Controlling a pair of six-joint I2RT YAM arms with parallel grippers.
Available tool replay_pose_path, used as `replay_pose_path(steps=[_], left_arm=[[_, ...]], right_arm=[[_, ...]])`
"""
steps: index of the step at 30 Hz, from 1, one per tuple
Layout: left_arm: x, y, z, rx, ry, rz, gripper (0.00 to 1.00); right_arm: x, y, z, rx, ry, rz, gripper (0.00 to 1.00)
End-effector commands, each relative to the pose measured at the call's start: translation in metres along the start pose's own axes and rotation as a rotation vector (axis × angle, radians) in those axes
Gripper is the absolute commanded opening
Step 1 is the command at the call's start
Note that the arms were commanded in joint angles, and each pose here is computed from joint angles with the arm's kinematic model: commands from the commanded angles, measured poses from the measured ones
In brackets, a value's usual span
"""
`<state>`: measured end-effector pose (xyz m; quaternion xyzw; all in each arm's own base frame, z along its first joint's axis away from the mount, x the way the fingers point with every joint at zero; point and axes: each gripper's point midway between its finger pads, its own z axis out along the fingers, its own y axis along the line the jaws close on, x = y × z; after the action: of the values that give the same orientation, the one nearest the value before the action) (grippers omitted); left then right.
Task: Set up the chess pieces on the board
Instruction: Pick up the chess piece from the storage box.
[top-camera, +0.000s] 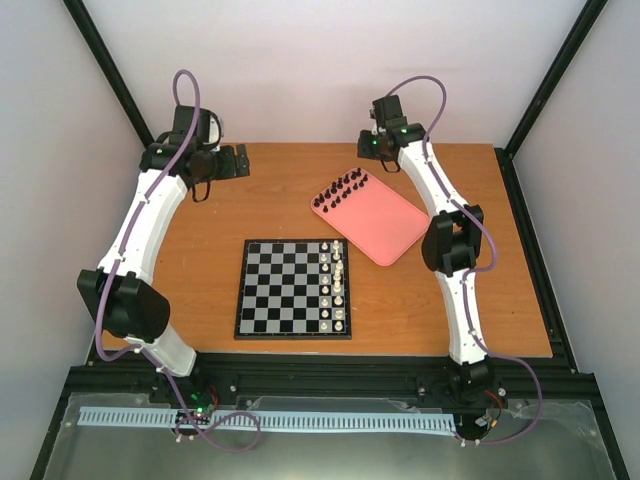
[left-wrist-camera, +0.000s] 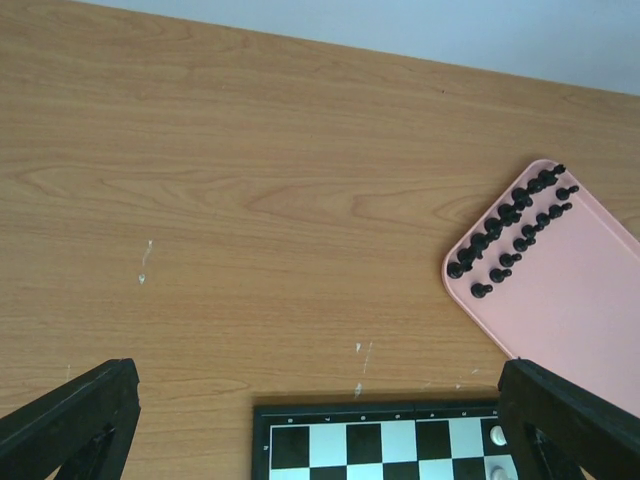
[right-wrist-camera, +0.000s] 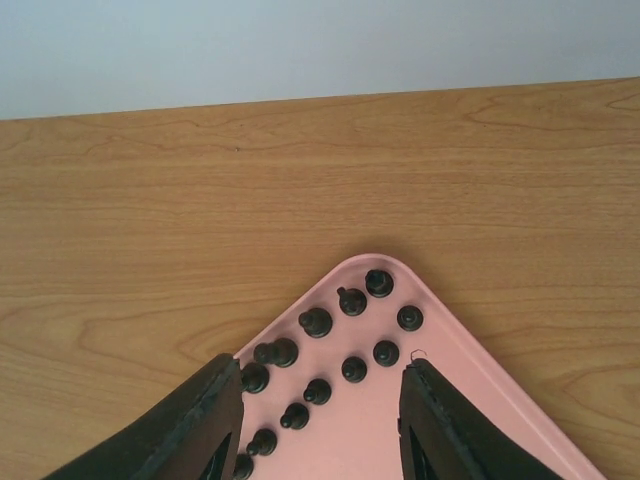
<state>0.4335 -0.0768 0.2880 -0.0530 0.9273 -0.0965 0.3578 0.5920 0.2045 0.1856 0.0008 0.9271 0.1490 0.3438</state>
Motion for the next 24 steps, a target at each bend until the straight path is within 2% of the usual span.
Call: replay_pose_path(steps=[1, 4, 10, 15, 22, 24], left_arm=[[0.006, -0.004, 0.004, 0.02, 0.02, 0.011, 1.0], [0.009, -0.007, 0.008, 0.028, 0.036, 0.02, 1.0], [0.019, -0.042, 0.025, 0.079, 0.086, 0.131, 0.99], [0.042, -0.082, 0.051, 0.145, 0.172, 0.294, 0.83], [0.069, -0.099, 0.093, 0.202, 0.254, 0.369, 0.49], [0.077, -0.106, 0.106, 0.227, 0.273, 0.399, 0.52]], right_arm=[[-0.02, 0.002, -0.002, -0.054, -0.049, 0.022, 0.5], [-0.016, -0.004, 0.009, -0.057, -0.031, 0.042, 0.47], [-0.009, -0.021, 0.017, -0.036, 0.002, 0.088, 0.52], [-0.017, -0.026, -0.006, -0.03, -0.006, 0.093, 0.55], [-0.001, -0.059, -0.029, 0.035, 0.051, 0.091, 0.57], [0.005, -0.067, -0.032, 0.052, 0.064, 0.086, 0.58]])
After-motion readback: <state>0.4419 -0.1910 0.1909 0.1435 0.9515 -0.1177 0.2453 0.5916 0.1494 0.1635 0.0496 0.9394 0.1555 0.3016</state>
